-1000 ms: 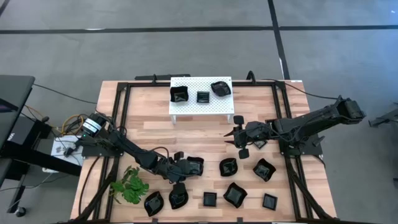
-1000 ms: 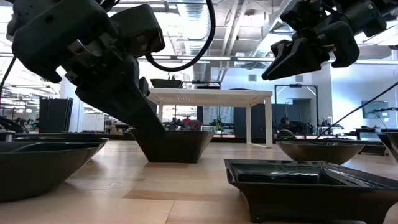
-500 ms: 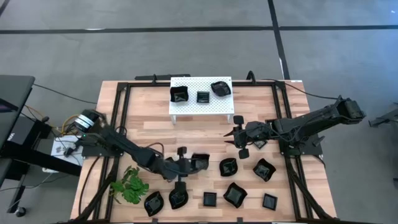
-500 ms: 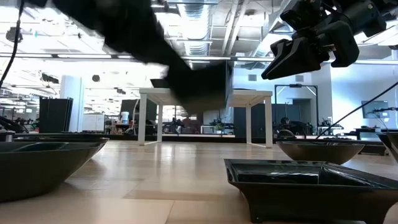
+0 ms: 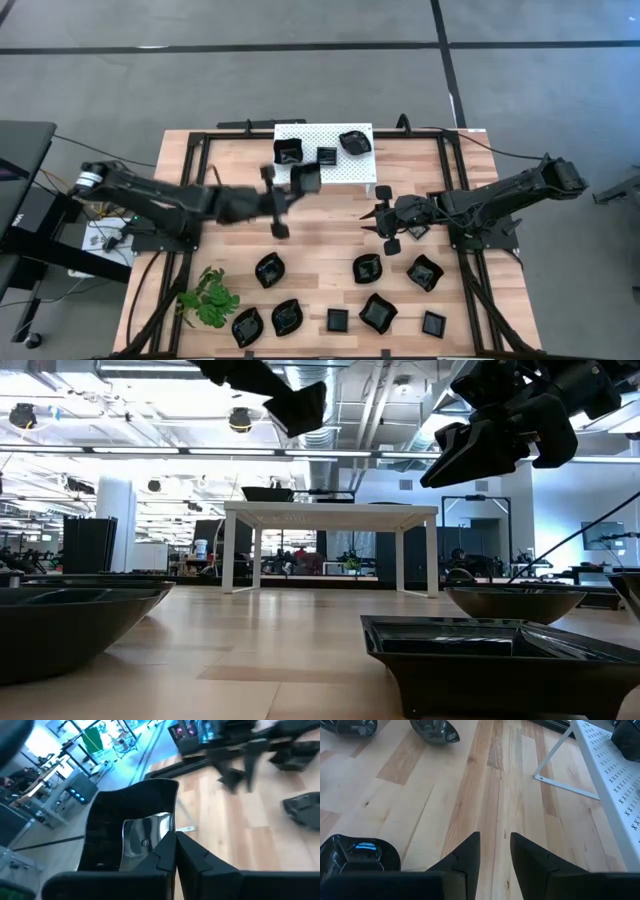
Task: Pick & Place Mini shaped plates
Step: Stack the distorted square plate on top of the other distorted square plates on the shelf
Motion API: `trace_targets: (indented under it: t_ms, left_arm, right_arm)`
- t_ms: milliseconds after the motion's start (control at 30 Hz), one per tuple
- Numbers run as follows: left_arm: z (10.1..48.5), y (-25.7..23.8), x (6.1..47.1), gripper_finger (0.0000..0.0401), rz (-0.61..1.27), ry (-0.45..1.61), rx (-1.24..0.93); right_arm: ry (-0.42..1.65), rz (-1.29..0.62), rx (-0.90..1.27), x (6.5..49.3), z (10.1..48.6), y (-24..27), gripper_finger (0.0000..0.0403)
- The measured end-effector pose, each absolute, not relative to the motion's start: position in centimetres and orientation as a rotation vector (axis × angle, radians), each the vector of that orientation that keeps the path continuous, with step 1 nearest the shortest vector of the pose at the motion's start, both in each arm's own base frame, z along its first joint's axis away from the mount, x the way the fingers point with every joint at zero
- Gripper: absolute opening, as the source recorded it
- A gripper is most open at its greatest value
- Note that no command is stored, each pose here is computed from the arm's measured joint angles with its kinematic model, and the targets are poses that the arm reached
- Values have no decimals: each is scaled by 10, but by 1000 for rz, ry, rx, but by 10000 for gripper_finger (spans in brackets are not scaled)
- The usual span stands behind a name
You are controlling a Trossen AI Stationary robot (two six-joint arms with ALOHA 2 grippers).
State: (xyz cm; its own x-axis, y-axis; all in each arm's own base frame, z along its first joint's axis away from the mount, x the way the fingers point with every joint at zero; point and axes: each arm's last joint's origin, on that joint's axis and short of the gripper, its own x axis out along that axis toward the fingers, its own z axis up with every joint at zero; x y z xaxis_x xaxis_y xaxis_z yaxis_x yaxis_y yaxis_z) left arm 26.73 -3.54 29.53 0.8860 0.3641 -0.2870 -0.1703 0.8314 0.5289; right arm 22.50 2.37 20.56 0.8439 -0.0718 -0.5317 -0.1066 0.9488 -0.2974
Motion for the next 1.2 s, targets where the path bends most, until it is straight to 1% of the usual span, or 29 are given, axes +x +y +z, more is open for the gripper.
trace_targets:
  t_ms: [100,200,333,467,600,733,800,1033,1200]
  left_arm:
    - [304,-8,260,7,286,388,506]
    - [306,17,254,6,332,424,484]
    - [296,46,247,8,367,546,461]
    - [283,66,242,6,377,603,454]
    - [276,77,237,7,399,641,466]
    - [273,81,236,6,293,633,505]
    - [273,82,236,8,272,625,502]
    - [273,89,233,8,302,632,491]
    - [273,92,232,21,321,634,479]
  right_arm:
    - [569,19,-325,225,206,24,102]
    - [572,19,-326,225,205,24,102]
    - [573,19,-326,225,205,24,102]
    - [572,19,-325,225,205,24,102]
    - [572,19,-325,225,205,24,102]
    - [572,20,-326,225,205,24,102]
    - [572,19,-326,225,205,24,102]
    - [572,19,-325,225,205,24,102]
    - [572,19,-325,225,205,24,102]
